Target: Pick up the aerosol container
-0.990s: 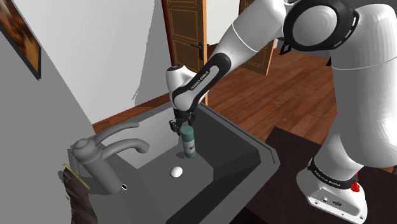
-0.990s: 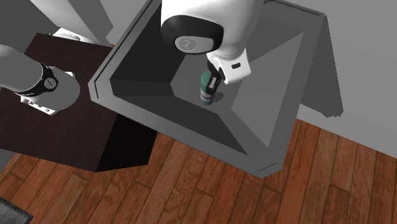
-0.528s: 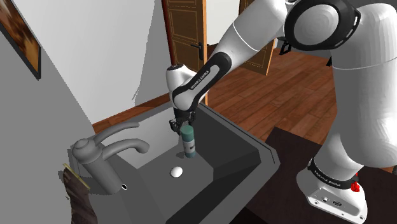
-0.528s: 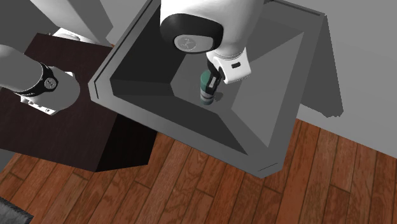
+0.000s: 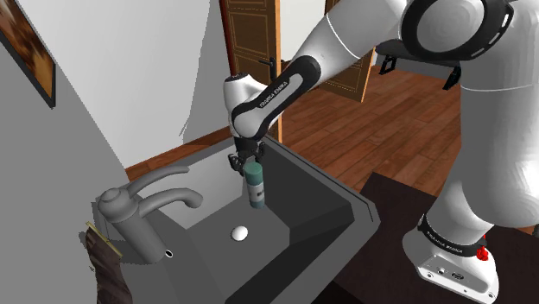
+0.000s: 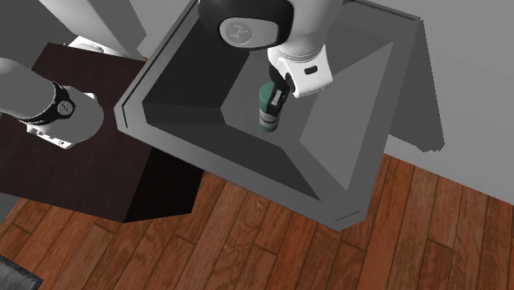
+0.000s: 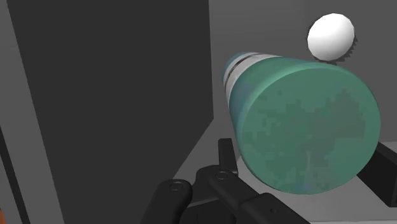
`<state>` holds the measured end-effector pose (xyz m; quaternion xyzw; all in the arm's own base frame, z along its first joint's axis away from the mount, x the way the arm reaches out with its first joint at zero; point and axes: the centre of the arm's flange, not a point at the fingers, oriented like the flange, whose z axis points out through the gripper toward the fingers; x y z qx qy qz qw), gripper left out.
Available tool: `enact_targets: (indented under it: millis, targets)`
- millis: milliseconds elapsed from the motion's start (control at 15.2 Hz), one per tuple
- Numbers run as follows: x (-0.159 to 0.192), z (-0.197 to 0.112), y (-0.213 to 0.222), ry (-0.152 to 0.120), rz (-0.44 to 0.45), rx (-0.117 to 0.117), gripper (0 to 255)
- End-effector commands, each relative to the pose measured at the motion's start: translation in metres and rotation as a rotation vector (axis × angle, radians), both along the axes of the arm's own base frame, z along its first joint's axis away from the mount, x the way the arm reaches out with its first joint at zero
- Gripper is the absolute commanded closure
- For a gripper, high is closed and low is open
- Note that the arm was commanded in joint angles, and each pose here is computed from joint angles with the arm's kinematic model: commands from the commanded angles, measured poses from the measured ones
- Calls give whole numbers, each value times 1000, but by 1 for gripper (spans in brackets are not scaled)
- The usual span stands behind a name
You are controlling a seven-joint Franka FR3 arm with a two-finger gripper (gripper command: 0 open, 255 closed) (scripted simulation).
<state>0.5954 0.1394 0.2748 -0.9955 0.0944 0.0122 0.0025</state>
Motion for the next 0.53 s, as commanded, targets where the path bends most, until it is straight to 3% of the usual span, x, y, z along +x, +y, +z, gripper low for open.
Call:
enact_targets:
  millis: [0,462]
  targets:
    - [1,11,0,0,0,0,255]
    - [1,38,0,0,0,0,255]
